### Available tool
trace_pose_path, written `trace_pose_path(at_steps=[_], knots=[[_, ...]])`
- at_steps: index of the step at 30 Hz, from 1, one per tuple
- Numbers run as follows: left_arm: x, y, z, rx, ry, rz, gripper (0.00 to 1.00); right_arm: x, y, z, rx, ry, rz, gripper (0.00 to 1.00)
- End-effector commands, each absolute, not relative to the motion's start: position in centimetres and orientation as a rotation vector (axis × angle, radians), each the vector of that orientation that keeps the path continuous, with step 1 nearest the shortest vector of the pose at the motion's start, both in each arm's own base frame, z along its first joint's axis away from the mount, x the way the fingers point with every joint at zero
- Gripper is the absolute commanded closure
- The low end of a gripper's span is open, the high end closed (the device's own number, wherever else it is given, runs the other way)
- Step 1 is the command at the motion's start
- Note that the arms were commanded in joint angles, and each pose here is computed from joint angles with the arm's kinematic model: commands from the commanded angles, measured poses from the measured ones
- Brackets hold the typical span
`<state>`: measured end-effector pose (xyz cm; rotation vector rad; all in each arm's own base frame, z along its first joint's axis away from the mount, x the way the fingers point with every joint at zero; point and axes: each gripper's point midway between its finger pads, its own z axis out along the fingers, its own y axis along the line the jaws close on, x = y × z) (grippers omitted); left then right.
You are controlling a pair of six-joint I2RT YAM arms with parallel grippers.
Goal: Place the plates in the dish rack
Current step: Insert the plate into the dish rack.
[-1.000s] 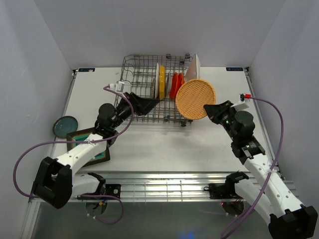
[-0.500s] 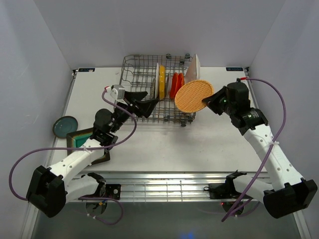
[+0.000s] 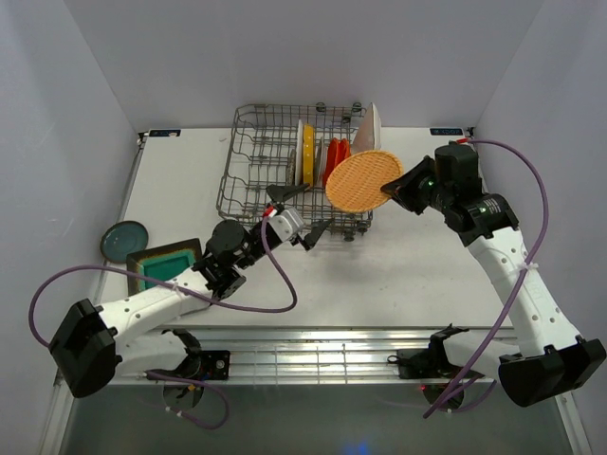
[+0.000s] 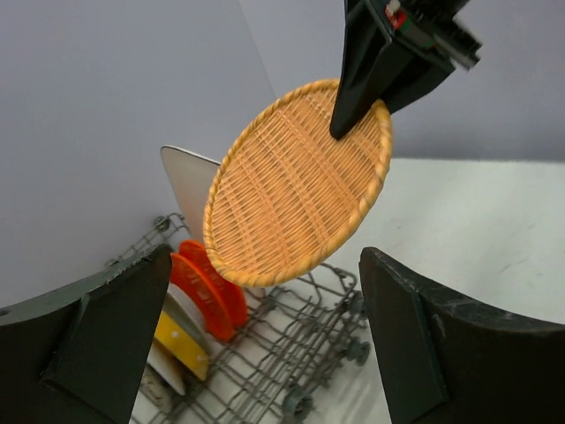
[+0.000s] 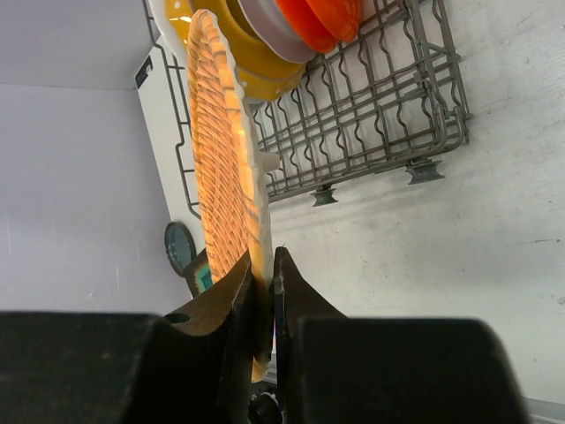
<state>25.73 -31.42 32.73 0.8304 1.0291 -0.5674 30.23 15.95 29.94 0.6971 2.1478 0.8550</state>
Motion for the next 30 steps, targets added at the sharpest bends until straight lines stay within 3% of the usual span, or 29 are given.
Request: trace_pose_path(at_steps=[1, 17, 20, 30], knots=[[26.2, -32.3, 33.1, 0.973, 0.94, -0.332, 0.02, 30.4, 16.7, 33.0, 0.655, 2.084, 0.941, 0.92], [25.7, -37.1, 29.1, 1.266, 0.814, -0.081, 0.02, 29.8, 16.9, 32.6, 0.643, 2.102, 0.96, 0.92], [26.1, -37.7, 29.5, 1.263, 0.81, -0.078, 0.06, 29.6, 17.1, 32.3, 0.635, 2.105, 0.975, 0.92], [27.1, -38.8, 29.3, 1.262, 0.828, -0.065, 0.47, 29.7, 17.2, 31.5, 0.619, 2.124, 0.959, 0.92]])
